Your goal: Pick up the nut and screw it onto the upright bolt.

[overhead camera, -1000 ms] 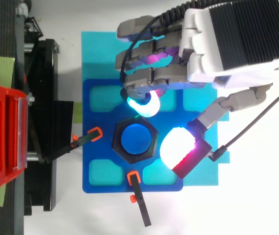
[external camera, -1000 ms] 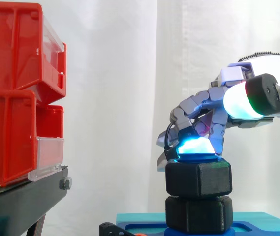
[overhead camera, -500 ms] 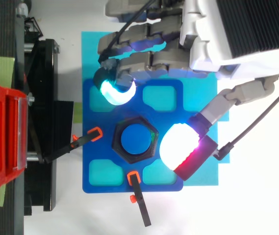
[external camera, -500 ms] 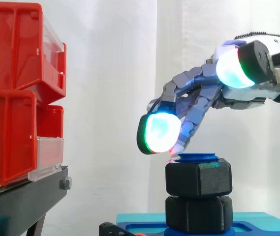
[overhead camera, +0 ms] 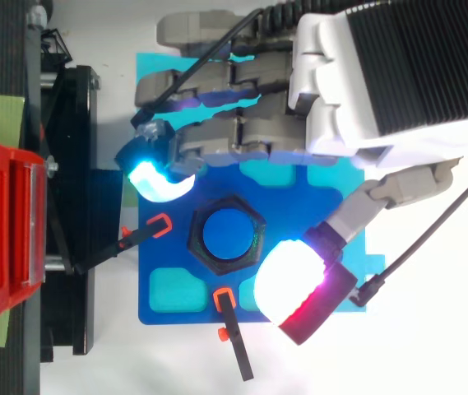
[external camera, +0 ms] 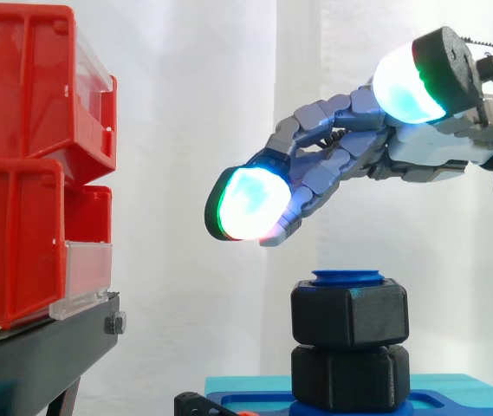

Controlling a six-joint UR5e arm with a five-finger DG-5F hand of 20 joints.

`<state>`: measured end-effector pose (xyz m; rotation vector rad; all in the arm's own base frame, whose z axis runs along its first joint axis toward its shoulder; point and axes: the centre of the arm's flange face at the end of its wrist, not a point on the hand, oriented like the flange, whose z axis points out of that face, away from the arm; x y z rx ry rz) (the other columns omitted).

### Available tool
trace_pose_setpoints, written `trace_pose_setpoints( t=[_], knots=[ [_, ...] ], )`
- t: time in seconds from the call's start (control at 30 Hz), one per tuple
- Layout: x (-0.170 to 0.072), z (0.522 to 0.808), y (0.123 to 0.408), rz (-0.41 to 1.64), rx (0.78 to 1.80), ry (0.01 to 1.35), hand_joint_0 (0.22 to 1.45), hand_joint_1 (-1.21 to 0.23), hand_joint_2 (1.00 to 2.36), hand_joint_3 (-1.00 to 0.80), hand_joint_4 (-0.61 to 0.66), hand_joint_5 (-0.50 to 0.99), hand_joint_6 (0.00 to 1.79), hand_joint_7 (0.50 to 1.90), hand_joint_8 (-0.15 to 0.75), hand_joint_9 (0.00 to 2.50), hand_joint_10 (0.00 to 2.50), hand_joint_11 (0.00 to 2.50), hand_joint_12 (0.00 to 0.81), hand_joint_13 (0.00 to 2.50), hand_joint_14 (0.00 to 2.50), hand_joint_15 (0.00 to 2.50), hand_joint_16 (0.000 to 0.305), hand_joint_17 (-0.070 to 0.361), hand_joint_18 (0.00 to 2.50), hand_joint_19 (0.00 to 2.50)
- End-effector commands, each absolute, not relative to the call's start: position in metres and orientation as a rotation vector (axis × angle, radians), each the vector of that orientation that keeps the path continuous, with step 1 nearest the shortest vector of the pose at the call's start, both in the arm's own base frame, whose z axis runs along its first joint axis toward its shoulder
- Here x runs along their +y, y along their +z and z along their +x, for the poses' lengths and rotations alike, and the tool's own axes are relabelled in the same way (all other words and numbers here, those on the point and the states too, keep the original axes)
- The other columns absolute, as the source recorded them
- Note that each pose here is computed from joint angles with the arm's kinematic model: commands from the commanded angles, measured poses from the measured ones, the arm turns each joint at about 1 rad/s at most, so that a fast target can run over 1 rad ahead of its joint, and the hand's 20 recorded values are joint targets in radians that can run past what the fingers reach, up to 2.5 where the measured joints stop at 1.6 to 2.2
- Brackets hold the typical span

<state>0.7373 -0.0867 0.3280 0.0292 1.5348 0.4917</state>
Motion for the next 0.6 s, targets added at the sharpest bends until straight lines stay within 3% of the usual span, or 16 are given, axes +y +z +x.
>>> trace_pose_setpoints(
  t=[0.0,0.1,0.23,0.57],
  knots=[
    [-0.079,0.738,0.323,0.036,1.54,0.488,0.48,-0.07,1.0,-0.5,0.21,-0.18,0.5,0.62,0.235,0.57,0.0,0.0,0.317,0.18,0.0,0.0,0.038,0.086,0.0,0.0],
    [-0.075,0.734,0.306,0.052,1.543,0.477,0.47,-0.08,1.0,-0.5,0.21,-0.18,0.5,0.63,0.237,0.57,0.0,0.0,0.319,0.18,0.0,0.0,0.038,0.086,0.0,0.0],
    [-0.069,0.74,0.31,0.047,1.484,0.475,0.47,-0.08,1.0,-0.5,0.21,-0.18,0.5,0.63,0.239,0.57,0.0,0.0,0.319,0.18,0.0,0.0,0.038,0.086,0.0,0.0],
    [-0.067,0.737,0.306,0.048,1.515,0.473,0.47,-0.09,1.0,-0.5,0.23,-0.16,0.5,0.7,0.25,0.59,0.0,0.0,0.321,0.18,0.0,0.0,0.038,0.086,0.0,0.0]
  ],
)
